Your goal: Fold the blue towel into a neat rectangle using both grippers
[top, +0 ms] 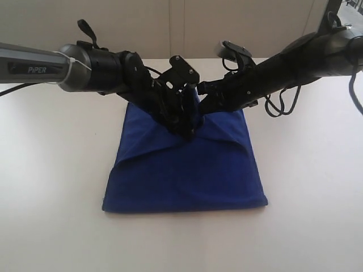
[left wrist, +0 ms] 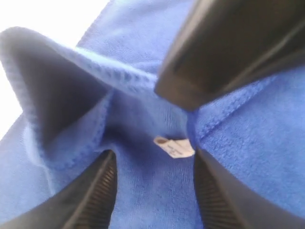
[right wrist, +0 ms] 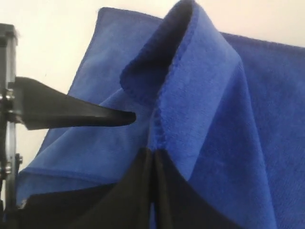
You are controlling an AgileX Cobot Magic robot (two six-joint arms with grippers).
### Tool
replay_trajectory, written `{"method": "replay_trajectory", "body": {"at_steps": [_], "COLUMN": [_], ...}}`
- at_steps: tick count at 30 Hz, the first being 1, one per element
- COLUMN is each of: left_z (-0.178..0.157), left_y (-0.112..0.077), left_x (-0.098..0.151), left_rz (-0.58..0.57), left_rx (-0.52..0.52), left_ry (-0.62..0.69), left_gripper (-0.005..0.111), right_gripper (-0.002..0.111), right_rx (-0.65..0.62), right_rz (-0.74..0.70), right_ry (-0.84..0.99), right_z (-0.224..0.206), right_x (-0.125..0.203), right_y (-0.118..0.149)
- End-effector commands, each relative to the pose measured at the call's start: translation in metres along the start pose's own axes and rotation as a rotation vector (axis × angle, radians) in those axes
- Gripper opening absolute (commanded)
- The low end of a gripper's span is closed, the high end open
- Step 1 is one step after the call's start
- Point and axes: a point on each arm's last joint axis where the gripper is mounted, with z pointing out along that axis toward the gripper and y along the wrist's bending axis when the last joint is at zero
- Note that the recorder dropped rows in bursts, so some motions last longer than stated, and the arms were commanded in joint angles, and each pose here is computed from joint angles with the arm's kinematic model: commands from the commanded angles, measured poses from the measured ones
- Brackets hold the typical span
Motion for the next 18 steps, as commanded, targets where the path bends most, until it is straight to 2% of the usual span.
{"method": "replay_trajectory", "body": {"at_steps": [1,5,13,18], "left_z": [0.007,0.007,0.011,0.011], "left_y": [0.000,0.002,-0.011,-0.011], "left_x": [0.006,0.004,-0.002,-0.001], "left_rz": [0.014,0.014,0.042,0.042], "left_rx": [0.012,-0.013,0.001,0.007], "left_ry": [0.017,-0.004,-0.017,-0.013], "left_gripper": [0.055,0.055,0.055,0.055], "right_gripper": [0.000,0.000,0.000,0.000], "right_rx": [0.003,0.002,-0.001,-0.006], "right_rz": [-0.049,-0.051,-0.059,-0.063], "right_ry": [-0.007,-0.005,-0.002,0.002], "right_z": [-0.004,-0.004,-0.004,-0.004], "right_x": [-0.003,-0.003,-0.003,-0.003], "right_y": [0.003,0.003,0.003,0.003]}}
